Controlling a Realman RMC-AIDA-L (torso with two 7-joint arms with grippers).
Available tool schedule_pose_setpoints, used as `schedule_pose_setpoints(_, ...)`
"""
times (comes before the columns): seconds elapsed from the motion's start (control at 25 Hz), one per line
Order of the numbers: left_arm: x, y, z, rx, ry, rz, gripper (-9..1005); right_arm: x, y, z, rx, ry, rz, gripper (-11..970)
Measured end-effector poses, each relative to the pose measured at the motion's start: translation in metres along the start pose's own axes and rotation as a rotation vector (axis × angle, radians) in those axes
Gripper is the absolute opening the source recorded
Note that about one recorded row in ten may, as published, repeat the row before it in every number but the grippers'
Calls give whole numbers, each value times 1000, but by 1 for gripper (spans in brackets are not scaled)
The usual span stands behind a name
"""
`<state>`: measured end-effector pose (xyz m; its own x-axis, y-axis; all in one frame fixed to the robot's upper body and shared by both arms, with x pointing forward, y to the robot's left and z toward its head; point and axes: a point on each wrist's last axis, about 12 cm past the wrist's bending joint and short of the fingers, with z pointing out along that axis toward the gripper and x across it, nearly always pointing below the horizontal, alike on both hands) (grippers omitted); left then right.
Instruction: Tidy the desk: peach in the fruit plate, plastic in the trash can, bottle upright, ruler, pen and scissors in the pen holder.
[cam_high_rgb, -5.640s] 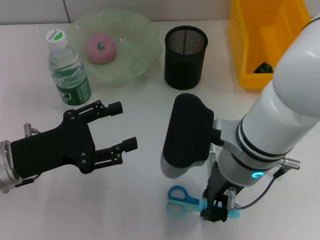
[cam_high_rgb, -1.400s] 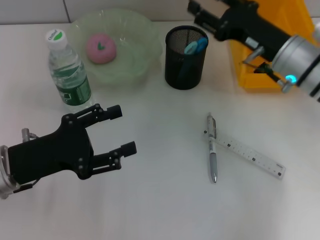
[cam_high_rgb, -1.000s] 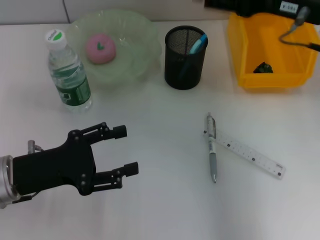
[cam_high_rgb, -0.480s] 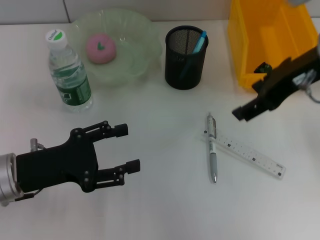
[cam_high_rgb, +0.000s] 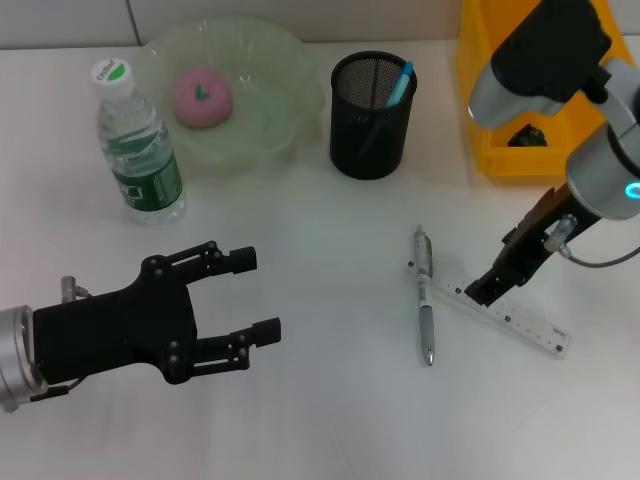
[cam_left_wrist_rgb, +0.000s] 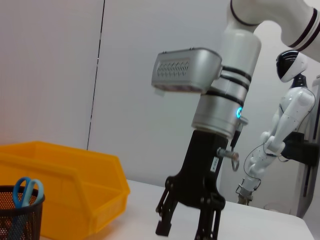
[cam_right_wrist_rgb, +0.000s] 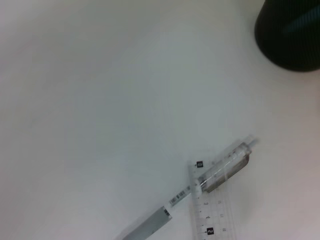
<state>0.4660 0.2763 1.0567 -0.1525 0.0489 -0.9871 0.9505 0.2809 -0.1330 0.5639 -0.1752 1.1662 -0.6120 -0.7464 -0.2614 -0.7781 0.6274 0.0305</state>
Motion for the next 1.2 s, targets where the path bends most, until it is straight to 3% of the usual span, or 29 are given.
schedule_pose_setpoints(0.52,0,0,0,-3,-1,0,802,-1,9,29,24,13,-57,827)
schedule_pose_setpoints(1.2,0,1,0,-9,0,0,802,2,7,37,26,-15,-27,776)
